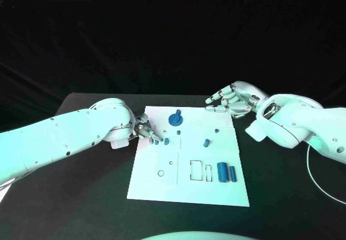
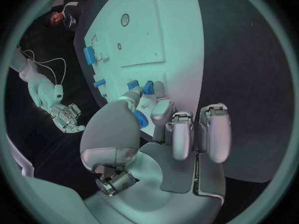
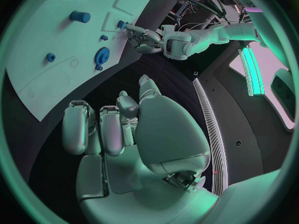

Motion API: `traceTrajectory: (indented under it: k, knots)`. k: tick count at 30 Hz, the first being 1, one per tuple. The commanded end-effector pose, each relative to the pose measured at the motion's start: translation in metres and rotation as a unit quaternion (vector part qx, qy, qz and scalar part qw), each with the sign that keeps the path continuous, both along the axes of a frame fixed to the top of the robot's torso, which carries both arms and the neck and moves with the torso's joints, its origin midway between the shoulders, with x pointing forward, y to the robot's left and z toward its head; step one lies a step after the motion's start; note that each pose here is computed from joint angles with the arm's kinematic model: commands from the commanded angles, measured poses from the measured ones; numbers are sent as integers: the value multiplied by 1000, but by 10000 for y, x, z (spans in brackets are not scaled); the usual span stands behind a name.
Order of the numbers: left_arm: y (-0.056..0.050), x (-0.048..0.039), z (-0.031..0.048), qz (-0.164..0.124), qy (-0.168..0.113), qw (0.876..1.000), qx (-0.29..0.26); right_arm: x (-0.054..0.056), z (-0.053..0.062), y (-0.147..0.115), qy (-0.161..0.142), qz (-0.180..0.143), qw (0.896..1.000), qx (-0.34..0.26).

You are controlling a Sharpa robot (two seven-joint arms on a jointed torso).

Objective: Assemble the parts on the task board

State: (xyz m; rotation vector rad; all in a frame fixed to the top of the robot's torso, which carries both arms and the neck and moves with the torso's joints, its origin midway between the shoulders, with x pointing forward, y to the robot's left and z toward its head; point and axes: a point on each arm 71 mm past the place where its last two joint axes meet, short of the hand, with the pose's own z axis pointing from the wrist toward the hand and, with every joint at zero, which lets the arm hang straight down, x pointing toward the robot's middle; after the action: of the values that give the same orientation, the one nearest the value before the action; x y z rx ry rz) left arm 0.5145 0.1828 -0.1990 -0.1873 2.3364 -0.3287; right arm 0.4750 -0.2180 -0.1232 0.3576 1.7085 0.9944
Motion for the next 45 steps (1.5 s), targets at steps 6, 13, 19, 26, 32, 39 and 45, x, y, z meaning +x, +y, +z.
traceTrajectory:
  k: [6, 13, 19, 26, 32, 39, 45]
  knots:
    - [40, 37, 109, 48, -47, 992, -108, -5, -7, 9, 0, 6, 1000, 0]
    - [31, 43, 187, 52, -75, 978, -187, -6, -13, 6, 1, 5, 1000, -1]
    - [7, 53, 239, 38, -101, 970, -219, -9, -15, -4, 2, 4, 1000, -1]
    - [-179, 69, 349, -48, -210, 947, -239, -10, -15, 1, 2, 5, 1000, -1]
    - [-378, 14, 333, -137, -286, 924, -215, -10, -16, 8, 2, 6, 1000, -1]
    - [-573, -13, 201, -199, -305, 918, -157, -9, -16, 12, 2, 6, 1000, -1]
    - [-715, -12, 121, -224, -302, 920, -112, -8, -15, 13, 1, 5, 1000, -1]
